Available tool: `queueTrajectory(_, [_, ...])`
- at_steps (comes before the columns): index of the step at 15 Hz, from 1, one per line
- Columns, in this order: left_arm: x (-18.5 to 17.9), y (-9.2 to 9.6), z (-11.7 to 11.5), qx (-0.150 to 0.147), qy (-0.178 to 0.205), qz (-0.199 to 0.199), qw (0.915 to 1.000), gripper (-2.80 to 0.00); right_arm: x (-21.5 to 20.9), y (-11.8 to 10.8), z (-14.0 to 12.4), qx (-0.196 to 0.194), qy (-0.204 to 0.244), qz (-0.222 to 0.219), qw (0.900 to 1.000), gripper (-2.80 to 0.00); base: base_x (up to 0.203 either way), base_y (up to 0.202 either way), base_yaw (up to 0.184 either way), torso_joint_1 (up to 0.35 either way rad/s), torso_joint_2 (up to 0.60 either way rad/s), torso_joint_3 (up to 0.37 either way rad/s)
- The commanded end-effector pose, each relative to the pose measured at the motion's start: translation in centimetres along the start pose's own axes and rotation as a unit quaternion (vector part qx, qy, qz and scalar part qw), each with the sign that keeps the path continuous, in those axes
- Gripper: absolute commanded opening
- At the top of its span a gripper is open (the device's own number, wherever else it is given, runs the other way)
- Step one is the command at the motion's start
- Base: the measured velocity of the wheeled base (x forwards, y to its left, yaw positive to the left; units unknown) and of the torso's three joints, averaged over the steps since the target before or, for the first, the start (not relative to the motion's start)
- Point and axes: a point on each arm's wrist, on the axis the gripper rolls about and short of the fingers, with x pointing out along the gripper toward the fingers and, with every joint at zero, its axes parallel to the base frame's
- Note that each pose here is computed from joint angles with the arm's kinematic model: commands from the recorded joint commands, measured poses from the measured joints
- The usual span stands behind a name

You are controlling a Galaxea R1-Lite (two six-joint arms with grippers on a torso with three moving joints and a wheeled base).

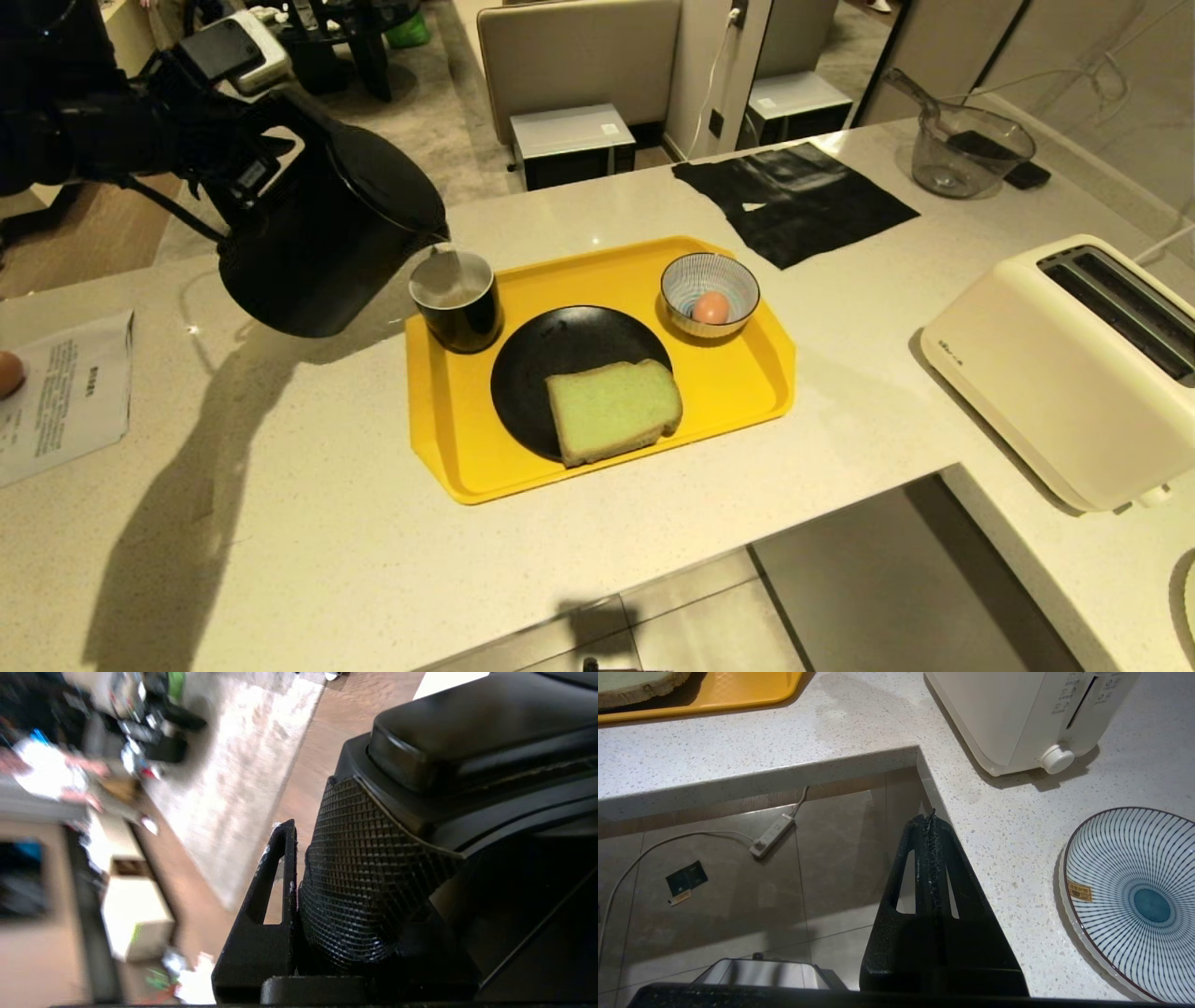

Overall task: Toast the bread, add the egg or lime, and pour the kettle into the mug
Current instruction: Pour water into a cup, then put the kettle back

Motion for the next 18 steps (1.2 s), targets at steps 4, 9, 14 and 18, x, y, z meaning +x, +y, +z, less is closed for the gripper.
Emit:
queueTrajectory(4, [-1.3, 1.1, 0.2, -0.038, 0.002, 0.017, 0.9991, -2.80, 0.2, 0.0, -0.8, 0.000, 0.014, 0.000, 1.000, -2.80, 0.000, 0.000, 0.000, 0.000, 0.00, 0.000])
queueTrajectory(9, [-3.2, 3.7, -1.7, -0.100, 0.026, 0.055, 0.9931, -2.80, 0.2, 0.0, -0.8, 0.000, 0.014, 0.000, 1.000, -2.80, 0.000, 0.000, 0.000, 0.000, 0.00, 0.000])
queueTrajectory(14, [-4.7, 5.5, -4.1, -0.260, 0.048, 0.097, 0.9596, -2.80, 0.2, 0.0, -0.8, 0.000, 0.014, 0.000, 1.000, -2.80, 0.000, 0.000, 0.000, 0.000, 0.00, 0.000])
queueTrajectory(18, [-4.0, 5.1, -5.5, -0.336, 0.018, 0.123, 0.9334, -2.80, 0.2, 0.0, -0.8, 0.000, 0.014, 0.000, 1.000, -2.80, 0.000, 0.000, 0.000, 0.000, 0.00, 0.000])
